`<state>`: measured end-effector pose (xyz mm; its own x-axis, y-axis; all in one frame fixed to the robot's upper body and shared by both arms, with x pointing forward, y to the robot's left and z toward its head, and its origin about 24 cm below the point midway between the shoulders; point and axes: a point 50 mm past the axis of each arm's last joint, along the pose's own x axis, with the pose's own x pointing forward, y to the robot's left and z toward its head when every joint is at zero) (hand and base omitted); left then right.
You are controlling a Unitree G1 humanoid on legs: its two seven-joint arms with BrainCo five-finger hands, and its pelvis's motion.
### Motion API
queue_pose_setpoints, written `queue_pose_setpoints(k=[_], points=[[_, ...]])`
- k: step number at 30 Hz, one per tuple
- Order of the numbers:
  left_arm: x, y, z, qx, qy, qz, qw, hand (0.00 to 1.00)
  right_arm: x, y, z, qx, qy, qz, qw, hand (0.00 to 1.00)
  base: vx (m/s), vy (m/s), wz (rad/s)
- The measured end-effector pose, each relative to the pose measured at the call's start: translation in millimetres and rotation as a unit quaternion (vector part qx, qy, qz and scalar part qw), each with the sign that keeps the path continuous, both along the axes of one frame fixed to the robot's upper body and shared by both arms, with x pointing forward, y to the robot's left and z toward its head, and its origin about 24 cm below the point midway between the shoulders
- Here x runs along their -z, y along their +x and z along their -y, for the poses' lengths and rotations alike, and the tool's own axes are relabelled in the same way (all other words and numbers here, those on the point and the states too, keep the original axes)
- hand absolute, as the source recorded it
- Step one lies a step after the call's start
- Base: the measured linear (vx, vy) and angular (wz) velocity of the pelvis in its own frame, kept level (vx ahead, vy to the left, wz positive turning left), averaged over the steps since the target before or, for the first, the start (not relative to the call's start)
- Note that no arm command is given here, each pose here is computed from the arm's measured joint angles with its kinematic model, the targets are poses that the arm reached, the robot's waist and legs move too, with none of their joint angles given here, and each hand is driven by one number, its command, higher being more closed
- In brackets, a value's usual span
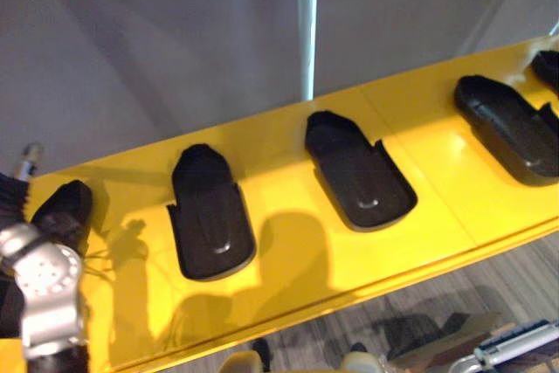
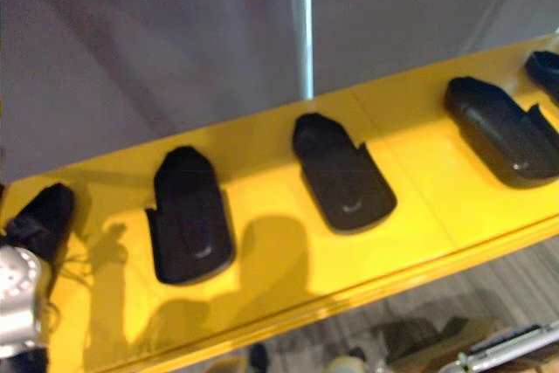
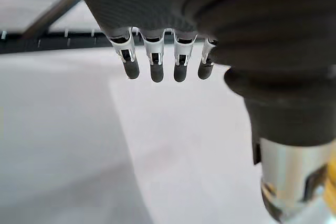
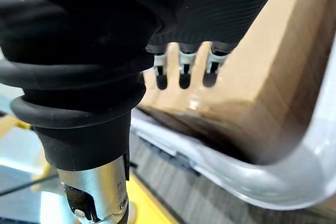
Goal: Walk over and take plastic housings, then place them on the shelf
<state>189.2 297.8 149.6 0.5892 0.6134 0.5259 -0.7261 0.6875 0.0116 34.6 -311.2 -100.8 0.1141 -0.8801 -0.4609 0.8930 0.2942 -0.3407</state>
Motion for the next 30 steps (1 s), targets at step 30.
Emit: queue_pose_setpoints(k=[30], points=[[122.7,-55.2,-28.2,-0.102,-0.11,-0.404,0.902,0.0,21.0,-0.8,-38.1,-0.096,0.065,-0.051,0.992,0.0,-0.02,-0.005,0.04]])
